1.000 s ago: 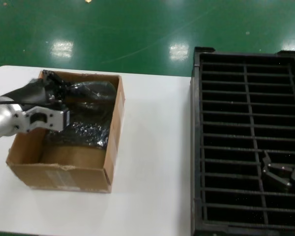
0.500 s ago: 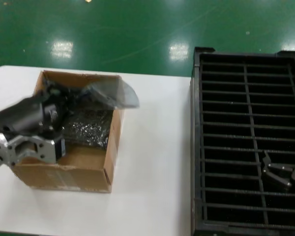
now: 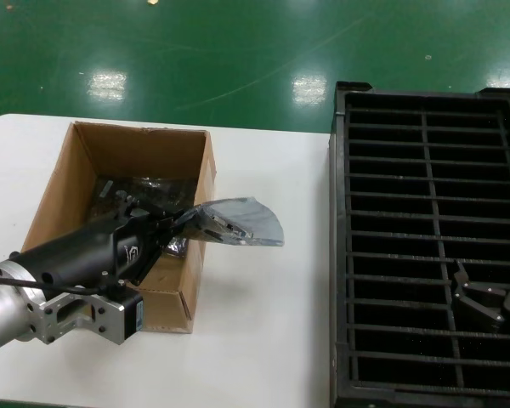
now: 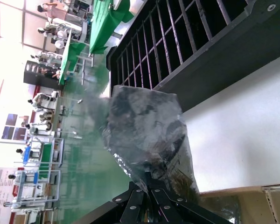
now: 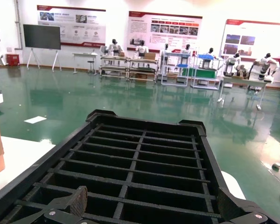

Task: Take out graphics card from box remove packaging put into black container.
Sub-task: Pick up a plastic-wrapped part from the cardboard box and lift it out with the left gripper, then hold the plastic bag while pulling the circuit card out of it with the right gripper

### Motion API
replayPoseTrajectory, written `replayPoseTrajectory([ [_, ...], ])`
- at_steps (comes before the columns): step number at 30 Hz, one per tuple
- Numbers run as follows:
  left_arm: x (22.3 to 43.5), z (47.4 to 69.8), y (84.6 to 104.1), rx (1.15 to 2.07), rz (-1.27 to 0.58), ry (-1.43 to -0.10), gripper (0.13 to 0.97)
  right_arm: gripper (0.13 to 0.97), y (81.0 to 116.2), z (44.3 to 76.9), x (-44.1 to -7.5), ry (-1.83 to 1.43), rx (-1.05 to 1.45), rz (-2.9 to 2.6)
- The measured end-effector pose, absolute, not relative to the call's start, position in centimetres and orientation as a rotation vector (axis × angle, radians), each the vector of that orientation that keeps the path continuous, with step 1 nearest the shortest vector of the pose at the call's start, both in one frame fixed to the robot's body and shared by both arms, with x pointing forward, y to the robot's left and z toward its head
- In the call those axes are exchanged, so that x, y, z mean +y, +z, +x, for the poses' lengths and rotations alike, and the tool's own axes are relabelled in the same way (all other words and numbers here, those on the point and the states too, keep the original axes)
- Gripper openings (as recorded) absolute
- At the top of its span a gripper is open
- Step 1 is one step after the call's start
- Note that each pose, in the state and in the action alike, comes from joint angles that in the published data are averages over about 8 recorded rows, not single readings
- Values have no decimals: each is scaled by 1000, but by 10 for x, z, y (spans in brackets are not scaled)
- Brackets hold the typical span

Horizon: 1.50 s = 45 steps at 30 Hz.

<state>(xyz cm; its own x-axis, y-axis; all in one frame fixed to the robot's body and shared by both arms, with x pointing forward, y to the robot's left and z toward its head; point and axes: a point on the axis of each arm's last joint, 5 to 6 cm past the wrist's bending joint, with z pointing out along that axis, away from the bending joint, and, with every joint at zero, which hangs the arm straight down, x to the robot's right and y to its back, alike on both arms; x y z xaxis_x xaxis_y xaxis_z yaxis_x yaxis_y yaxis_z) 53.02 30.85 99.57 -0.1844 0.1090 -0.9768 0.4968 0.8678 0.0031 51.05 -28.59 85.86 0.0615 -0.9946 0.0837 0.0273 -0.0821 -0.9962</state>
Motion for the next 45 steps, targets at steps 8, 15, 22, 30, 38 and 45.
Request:
replayPoseTrajectory([
  [8,308,530,995,1741,466,-372,140,966,858,511,-286,-1231,1105,-1280],
  [15,308,530,995,1741,466,-372,140,962,859,517,-284,-1201,1071,-1286],
  [22,308,530,995,1741,466,-372,140,937,873,532,-259,-1121,915,-1322],
  [30,308,530,995,1741,466,-372,140,899,891,544,-227,-1025,767,-1356],
  [38,308,530,995,1741,466,-372,140,788,896,549,-210,-929,658,-1437],
  [45,308,530,995,1741,466,-372,140,652,895,553,-204,-899,569,-1519],
])
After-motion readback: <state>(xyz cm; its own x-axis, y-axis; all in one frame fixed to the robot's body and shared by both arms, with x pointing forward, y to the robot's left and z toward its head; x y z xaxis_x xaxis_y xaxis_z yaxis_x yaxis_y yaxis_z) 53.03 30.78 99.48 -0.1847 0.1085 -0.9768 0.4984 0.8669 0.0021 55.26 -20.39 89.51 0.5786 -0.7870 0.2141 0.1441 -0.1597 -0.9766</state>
